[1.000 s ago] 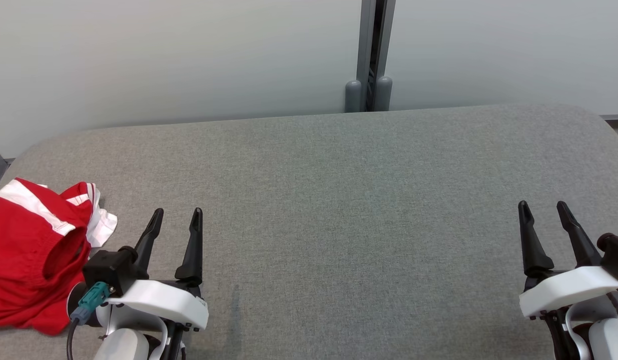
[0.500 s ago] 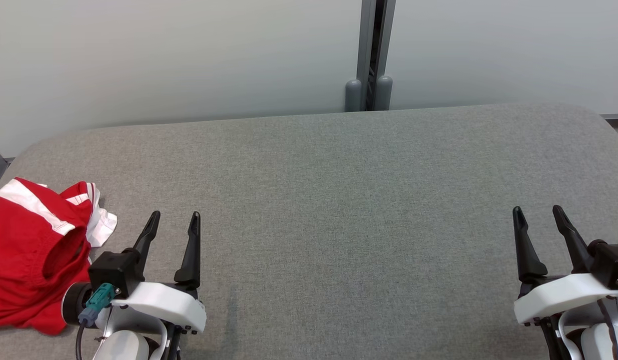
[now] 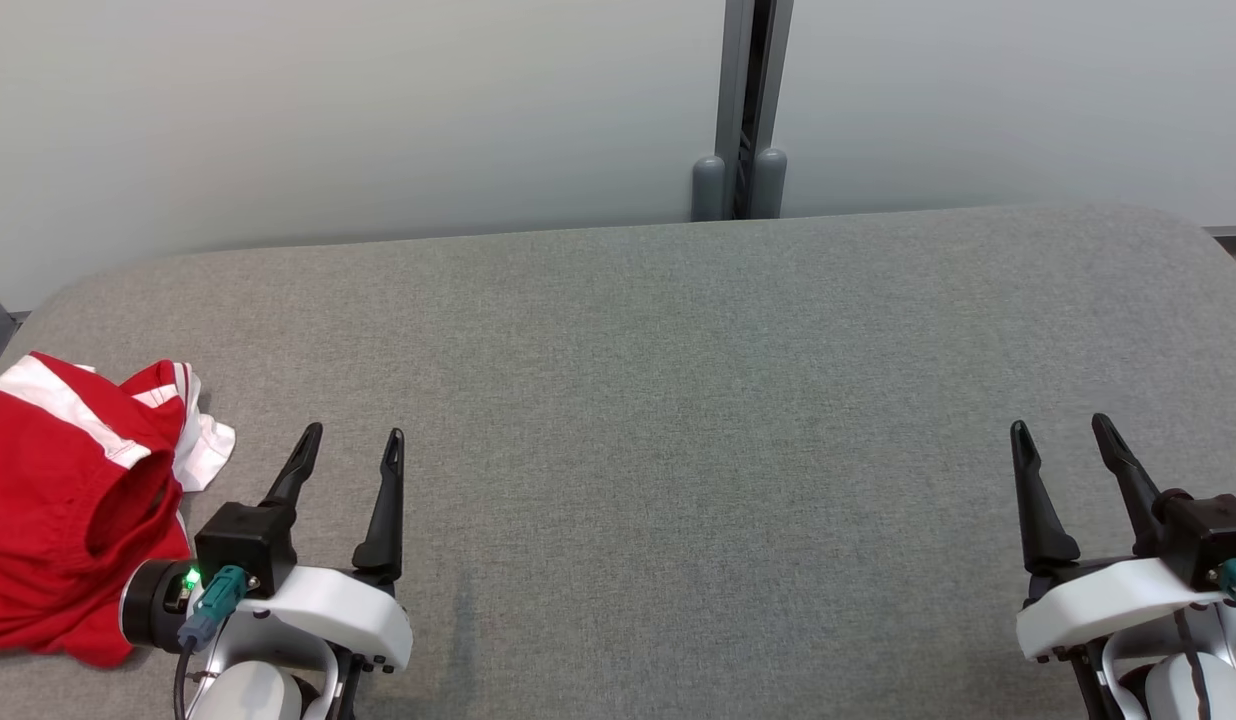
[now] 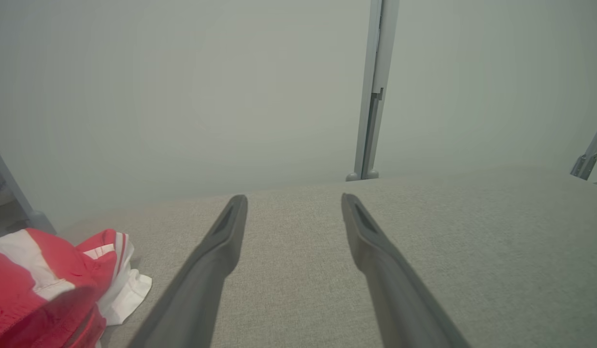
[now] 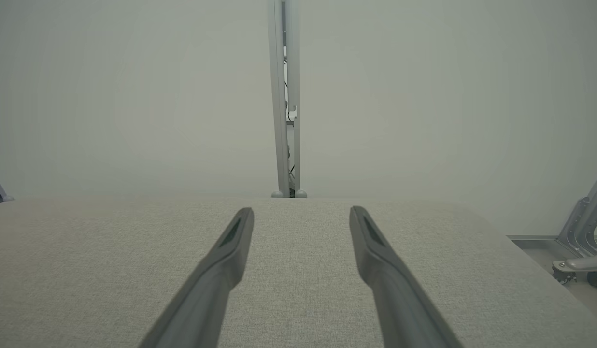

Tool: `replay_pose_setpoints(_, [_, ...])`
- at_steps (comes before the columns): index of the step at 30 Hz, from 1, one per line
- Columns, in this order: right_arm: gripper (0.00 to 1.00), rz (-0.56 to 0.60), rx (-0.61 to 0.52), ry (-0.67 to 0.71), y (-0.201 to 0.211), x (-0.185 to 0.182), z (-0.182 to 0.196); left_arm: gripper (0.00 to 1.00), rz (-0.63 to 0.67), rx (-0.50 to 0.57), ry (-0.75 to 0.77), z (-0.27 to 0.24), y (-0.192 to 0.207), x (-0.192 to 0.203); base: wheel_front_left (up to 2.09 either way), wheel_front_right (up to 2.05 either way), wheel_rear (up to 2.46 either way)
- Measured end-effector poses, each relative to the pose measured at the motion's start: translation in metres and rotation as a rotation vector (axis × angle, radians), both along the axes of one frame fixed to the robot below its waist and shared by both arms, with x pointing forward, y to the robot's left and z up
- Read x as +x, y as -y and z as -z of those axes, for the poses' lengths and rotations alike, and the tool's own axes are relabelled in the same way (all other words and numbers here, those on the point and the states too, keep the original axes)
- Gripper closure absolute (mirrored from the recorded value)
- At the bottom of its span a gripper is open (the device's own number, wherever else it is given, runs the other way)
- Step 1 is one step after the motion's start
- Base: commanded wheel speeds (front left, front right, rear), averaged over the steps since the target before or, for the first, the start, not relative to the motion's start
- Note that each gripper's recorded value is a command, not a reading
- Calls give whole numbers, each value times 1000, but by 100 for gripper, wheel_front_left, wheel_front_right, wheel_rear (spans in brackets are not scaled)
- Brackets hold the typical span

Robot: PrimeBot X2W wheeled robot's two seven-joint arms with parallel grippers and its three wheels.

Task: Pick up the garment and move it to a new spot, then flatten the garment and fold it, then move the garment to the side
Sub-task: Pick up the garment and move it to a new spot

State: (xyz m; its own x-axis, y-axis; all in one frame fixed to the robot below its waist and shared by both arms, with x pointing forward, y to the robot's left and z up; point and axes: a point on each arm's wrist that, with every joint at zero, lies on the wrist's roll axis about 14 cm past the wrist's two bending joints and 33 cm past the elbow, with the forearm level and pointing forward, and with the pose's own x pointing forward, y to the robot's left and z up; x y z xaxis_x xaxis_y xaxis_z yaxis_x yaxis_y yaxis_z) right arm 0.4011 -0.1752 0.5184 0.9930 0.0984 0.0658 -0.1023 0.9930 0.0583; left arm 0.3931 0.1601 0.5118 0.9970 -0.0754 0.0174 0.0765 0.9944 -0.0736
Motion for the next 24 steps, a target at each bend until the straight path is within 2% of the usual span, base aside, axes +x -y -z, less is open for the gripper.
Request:
replay_pose_setpoints(17, [0,7,12,-1,0,-2,1,0,-12,-18,-9,0,-1,-3,0,0,0])
replay_pose_setpoints(24, [0,-44,14,12,-18,6,-3,0,-64,-30,1,-3,-16,-8,0,0,0])
